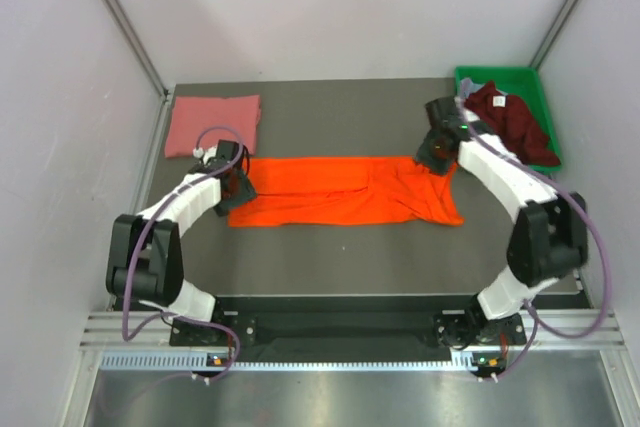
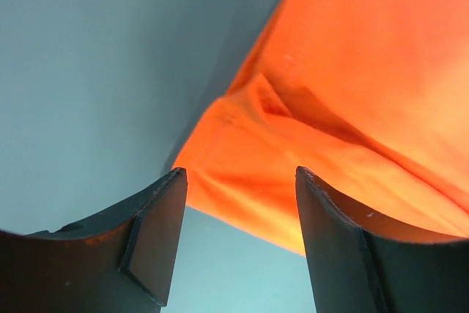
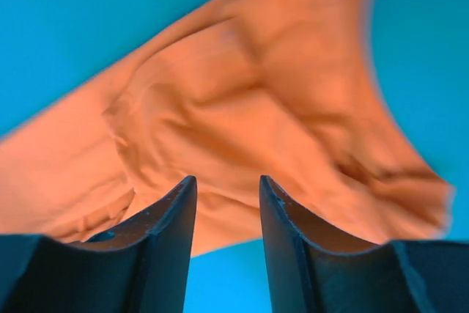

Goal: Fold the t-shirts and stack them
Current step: Fold the tshirt

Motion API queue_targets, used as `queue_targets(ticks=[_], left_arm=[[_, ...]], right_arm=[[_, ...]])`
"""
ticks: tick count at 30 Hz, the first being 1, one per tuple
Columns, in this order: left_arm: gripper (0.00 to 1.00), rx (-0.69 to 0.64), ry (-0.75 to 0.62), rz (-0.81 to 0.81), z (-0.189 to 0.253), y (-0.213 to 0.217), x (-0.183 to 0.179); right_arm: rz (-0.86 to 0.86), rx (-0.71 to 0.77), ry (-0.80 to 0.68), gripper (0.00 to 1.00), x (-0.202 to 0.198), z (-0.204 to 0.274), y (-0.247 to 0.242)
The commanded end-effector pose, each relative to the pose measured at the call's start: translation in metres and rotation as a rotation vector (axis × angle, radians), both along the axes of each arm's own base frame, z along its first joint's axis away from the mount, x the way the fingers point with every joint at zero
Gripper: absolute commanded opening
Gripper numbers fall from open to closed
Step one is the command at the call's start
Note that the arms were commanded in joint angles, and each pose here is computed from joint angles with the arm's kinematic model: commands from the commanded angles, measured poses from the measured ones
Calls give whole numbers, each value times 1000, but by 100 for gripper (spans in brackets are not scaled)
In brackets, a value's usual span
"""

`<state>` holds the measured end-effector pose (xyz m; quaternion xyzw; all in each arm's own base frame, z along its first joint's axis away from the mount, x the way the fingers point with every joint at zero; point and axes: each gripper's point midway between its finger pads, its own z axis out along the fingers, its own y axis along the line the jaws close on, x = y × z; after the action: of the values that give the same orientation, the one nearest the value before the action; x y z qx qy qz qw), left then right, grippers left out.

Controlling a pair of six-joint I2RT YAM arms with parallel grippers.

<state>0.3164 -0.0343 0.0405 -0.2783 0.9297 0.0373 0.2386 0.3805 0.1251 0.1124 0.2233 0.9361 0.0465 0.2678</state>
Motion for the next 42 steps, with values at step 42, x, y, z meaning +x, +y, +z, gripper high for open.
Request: queue_targets(ticks=[42], left_arm=[[35, -3, -12, 22, -18, 9, -25]], right_arm=[[-597, 202, 239, 25, -116, -95, -120]])
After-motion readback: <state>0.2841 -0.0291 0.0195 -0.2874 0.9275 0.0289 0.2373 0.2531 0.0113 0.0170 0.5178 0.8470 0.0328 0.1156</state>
